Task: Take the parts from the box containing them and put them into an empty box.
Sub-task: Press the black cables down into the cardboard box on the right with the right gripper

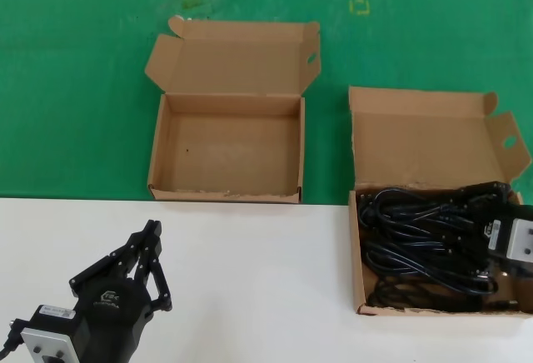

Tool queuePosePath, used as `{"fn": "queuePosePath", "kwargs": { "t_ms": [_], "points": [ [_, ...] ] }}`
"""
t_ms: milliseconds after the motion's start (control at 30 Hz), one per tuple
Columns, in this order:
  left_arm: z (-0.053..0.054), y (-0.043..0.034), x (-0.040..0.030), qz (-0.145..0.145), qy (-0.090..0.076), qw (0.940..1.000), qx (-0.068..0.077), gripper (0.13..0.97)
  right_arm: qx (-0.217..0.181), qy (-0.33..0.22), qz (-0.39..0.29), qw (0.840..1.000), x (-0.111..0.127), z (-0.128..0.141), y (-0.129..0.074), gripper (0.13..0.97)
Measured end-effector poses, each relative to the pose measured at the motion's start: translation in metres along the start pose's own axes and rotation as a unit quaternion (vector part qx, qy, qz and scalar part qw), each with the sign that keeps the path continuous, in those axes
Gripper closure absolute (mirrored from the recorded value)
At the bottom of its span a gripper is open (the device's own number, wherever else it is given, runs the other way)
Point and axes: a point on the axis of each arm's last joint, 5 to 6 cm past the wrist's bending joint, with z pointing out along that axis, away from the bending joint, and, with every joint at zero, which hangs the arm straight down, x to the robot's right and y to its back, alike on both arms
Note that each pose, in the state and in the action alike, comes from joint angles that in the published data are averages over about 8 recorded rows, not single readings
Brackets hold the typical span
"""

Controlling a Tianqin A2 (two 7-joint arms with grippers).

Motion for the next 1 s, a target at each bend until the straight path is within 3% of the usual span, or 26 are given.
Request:
{"fn": "queuePosePath", "kwargs": {
  "t_ms": [100, 367, 667, 1000],
  "points": [
    [0.0, 0.0, 0.0, 0.0, 0.0, 1.0, 0.0, 0.936, -0.001, -0.001, -0.002, 1.0, 0.0, 0.0, 0.0, 0.729],
    [0.0, 0.0, 0.0, 0.0, 0.0, 1.0, 0.0, 0.936, -0.001, -0.005, -0.007, 1.0, -0.003, 0.001, 0.001, 0.861],
    [0.0, 0.0, 0.0, 0.0, 0.0, 1.0, 0.0, 0.936, 0.001, -0.002, -0.015, 1.0, -0.001, 0.0, -0.002, 0.928],
    [0.0, 0.0, 0.0, 0.0, 0.0, 1.0, 0.0, 0.936, 0.007, 0.008, -0.027, 1.0, 0.007, -0.012, -0.011, 0.937]
  ]
}}
